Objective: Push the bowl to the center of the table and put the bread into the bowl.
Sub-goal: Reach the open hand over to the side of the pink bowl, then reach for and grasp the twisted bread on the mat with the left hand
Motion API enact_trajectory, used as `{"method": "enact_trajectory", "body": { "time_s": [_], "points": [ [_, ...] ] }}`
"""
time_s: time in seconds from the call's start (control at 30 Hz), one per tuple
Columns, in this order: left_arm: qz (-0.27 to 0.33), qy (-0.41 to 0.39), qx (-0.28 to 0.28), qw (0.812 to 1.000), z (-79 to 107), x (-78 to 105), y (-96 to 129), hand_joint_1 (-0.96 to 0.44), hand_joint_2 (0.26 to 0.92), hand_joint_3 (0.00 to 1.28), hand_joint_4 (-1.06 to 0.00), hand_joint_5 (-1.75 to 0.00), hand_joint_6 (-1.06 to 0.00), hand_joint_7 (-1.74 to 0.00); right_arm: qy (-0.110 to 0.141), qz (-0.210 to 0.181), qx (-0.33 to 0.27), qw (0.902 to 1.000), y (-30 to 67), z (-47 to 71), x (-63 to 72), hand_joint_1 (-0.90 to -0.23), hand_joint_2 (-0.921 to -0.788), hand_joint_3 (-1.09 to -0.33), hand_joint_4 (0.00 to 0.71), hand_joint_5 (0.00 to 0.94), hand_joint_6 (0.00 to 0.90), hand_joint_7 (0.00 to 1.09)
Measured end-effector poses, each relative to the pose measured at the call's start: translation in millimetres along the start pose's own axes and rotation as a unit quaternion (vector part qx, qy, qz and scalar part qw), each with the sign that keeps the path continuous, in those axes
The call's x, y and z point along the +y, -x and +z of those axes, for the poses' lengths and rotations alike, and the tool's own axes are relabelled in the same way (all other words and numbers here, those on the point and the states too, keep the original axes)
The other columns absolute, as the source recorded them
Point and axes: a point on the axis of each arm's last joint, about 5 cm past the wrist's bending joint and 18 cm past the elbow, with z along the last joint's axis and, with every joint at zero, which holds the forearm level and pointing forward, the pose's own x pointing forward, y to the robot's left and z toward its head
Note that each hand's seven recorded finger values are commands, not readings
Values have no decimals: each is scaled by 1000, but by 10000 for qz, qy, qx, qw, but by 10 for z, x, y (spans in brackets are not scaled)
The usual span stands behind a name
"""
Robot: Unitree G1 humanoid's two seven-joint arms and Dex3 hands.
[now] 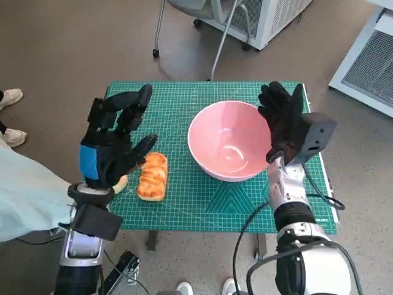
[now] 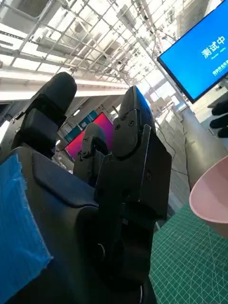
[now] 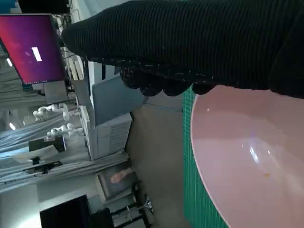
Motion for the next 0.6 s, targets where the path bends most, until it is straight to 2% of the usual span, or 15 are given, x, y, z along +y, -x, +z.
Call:
{"method": "enact_trajectory", "body": {
  "time_s": [0.2,0.33,0.47,0.6],
  "points": [
    [-110,-80,-4,9999,1,52,7,-160,918,201,-403,0,-182,-911,92,-6,-375,9993,-31,108,-124,-530,-921,-824,291,15,89,617],
    [-287,-293,-1,9992,-5,155,-3,-164,916,195,-383,0,-155,-905,162,35,-933,9955,-51,227,-191,-548,-921,-828,274,7,49,664],
    [-436,-552,-34,9975,6,278,-20,-168,914,189,-372,0,-144,-903,282,150,-1639,9860,-60,367,-270,-553,-921,-828,258,3,31,710],
    [-564,-813,-127,9950,46,379,-43,-169,910,181,-370,-1,-141,-901,504,322,-2421,9684,-30,484,-373,-555,-921,-824,253,1,31,725]
  ]
}}
